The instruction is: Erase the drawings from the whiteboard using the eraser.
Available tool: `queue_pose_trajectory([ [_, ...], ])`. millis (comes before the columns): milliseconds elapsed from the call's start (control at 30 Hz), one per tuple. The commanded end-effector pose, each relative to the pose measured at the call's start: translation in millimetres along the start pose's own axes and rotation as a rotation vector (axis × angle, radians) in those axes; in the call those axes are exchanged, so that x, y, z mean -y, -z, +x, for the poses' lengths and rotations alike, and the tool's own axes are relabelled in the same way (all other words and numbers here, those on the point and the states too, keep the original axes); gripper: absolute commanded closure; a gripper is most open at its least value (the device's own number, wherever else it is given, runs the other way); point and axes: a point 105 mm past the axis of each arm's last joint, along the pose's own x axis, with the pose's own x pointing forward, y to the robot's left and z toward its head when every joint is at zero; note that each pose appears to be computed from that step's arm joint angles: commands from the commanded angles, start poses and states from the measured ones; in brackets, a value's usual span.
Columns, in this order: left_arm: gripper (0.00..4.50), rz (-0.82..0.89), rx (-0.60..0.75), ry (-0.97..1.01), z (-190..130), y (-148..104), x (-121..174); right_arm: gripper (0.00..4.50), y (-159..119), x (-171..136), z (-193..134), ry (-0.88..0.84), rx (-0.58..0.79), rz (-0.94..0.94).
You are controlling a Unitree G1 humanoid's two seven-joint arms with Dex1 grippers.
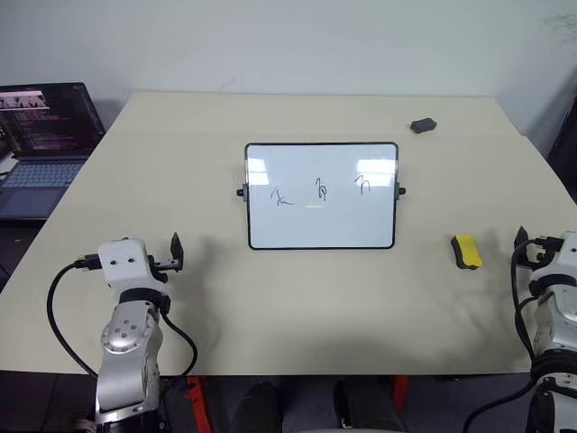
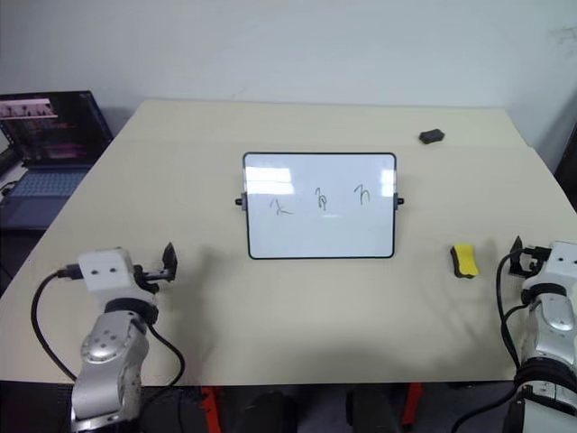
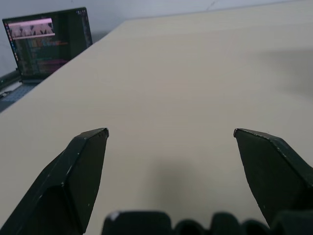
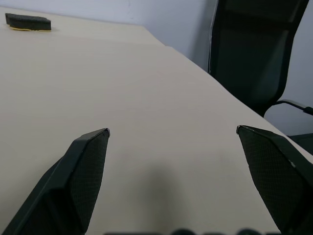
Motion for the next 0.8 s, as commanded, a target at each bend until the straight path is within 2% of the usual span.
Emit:
queue_pose_trajectory([
  [33,0.0,0.011,0.044,-0.032,-3.1,-8.0,-3.8,0.02,-6.3,7.9,2.0,0.01,0.012,-0.003],
  [267,0.0,-0.01,0.034,-0.054,-12.1,-3.7,-9.4,0.02,-8.7,5.8,-1.5,-0.012,0.034,-0.016],
  [533,0.0,-0.03,0.029,-0.123,-22.9,0.0,-36.8,0.02,-5.4,1.2,-5.9,0.008,0.051,0.007],
  [633,0.0,-0.057,0.039,-0.121,-20.8,-7.3,-47.0,0.02,-5.9,1.1,-11.9,0.025,0.061,0.016],
  [800,0.0,-0.012,0.086,-0.046,-6.2,-31.4,-56.1,0.02,-17.4,-9.1,-23.0,-0.025,0.094,-0.001],
])
